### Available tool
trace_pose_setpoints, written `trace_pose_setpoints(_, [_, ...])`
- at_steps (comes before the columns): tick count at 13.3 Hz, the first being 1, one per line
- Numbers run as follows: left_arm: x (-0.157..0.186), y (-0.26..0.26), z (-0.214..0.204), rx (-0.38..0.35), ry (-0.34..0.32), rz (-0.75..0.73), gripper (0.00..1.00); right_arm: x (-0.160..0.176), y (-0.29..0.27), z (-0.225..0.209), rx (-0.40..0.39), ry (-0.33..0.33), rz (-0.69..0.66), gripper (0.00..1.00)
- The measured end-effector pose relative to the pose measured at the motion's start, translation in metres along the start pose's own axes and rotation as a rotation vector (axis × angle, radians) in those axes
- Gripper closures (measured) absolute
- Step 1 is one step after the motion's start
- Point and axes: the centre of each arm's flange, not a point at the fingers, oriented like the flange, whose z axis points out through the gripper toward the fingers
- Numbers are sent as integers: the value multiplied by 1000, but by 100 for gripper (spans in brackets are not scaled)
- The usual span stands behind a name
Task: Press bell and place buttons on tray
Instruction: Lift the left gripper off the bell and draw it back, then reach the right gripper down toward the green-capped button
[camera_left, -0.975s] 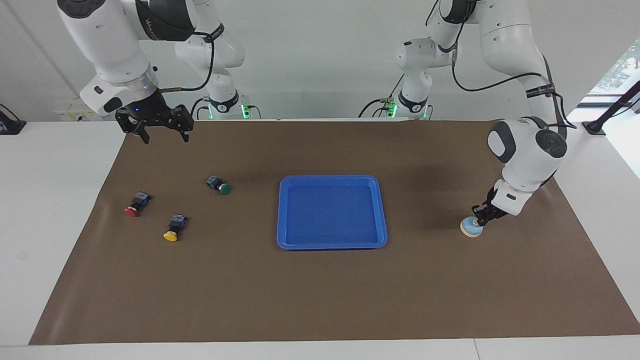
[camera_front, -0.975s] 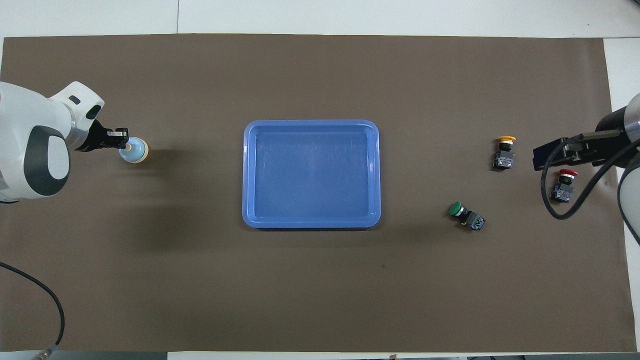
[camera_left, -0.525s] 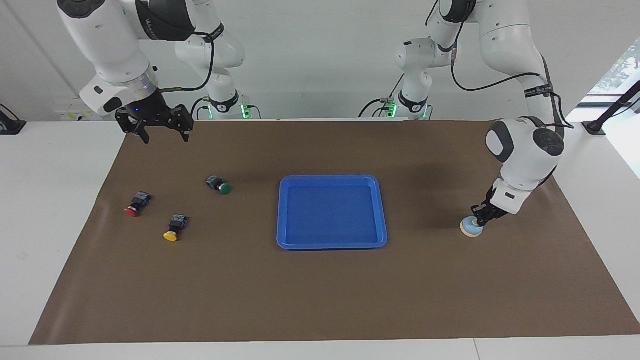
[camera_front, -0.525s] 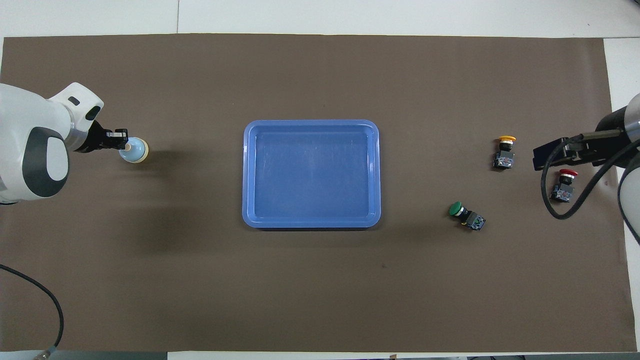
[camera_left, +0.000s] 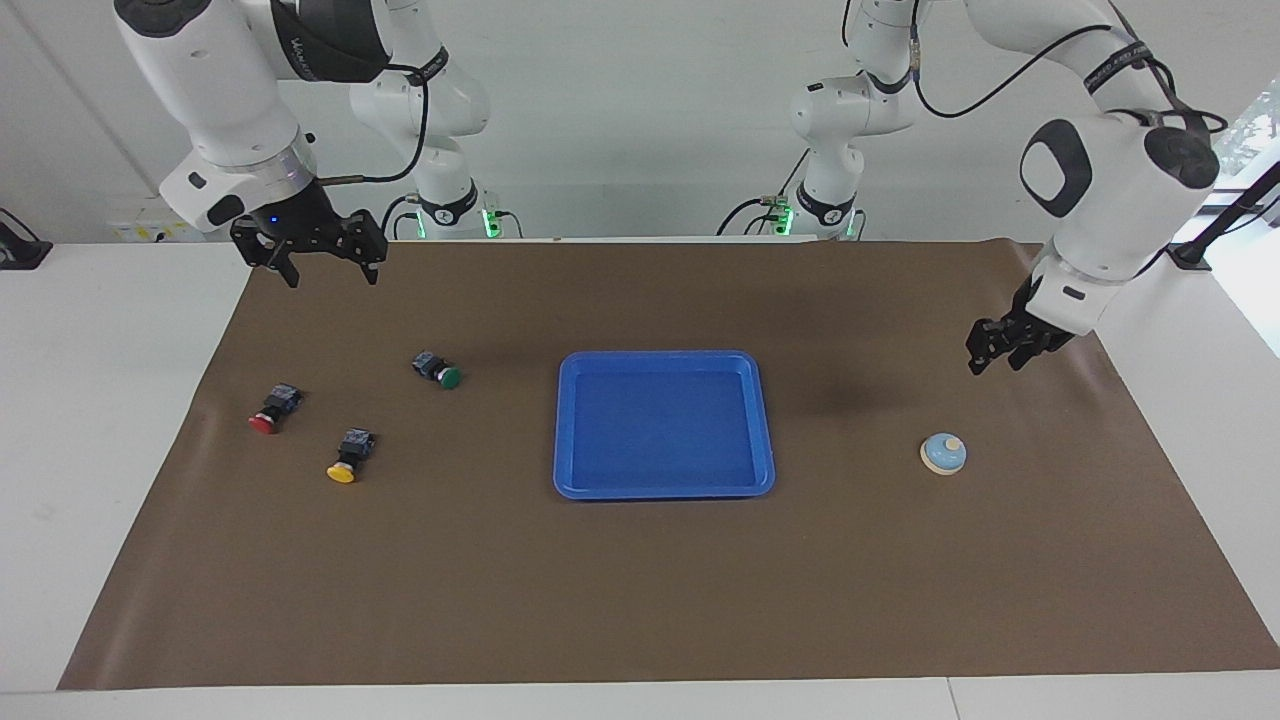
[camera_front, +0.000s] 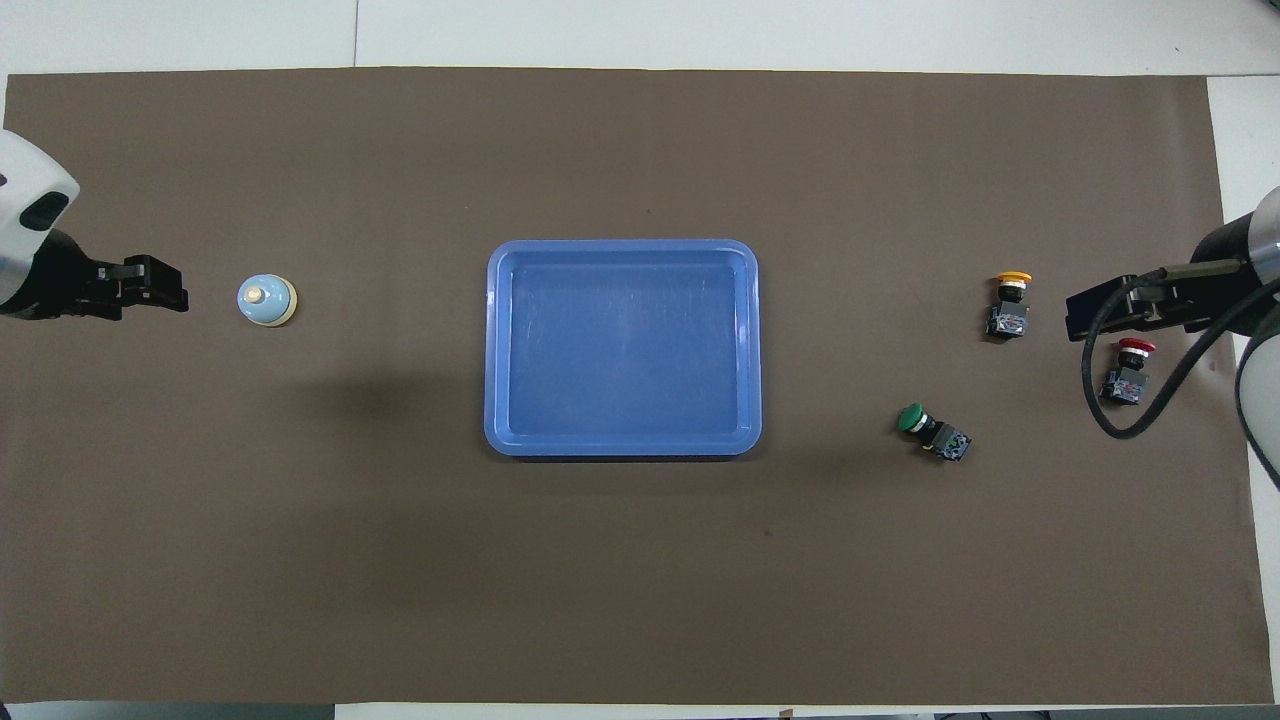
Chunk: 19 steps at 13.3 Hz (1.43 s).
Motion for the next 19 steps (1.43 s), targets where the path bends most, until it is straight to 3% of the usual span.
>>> trace_pose_setpoints(2, [-21, 2, -31, 3, -7, 3, 1, 0, 0, 0, 0, 0, 0, 0])
trace_pose_setpoints(3, [-29, 4, -42, 4, -5, 6, 0, 0, 0, 0, 0, 0, 0, 0])
trace_pose_setpoints(7, [-39, 10, -65, -2, -6, 14, 0, 0, 7, 0, 1, 0, 13, 0])
trace_pose_setpoints(13, [-41, 17, -62, -2, -25, 28, 0, -6, 7, 4, 2, -50, 11, 0])
trace_pose_setpoints(19, [-40, 12, -64, -3, -22, 19, 0, -16, -30, 21, -5, -105, -114, 0])
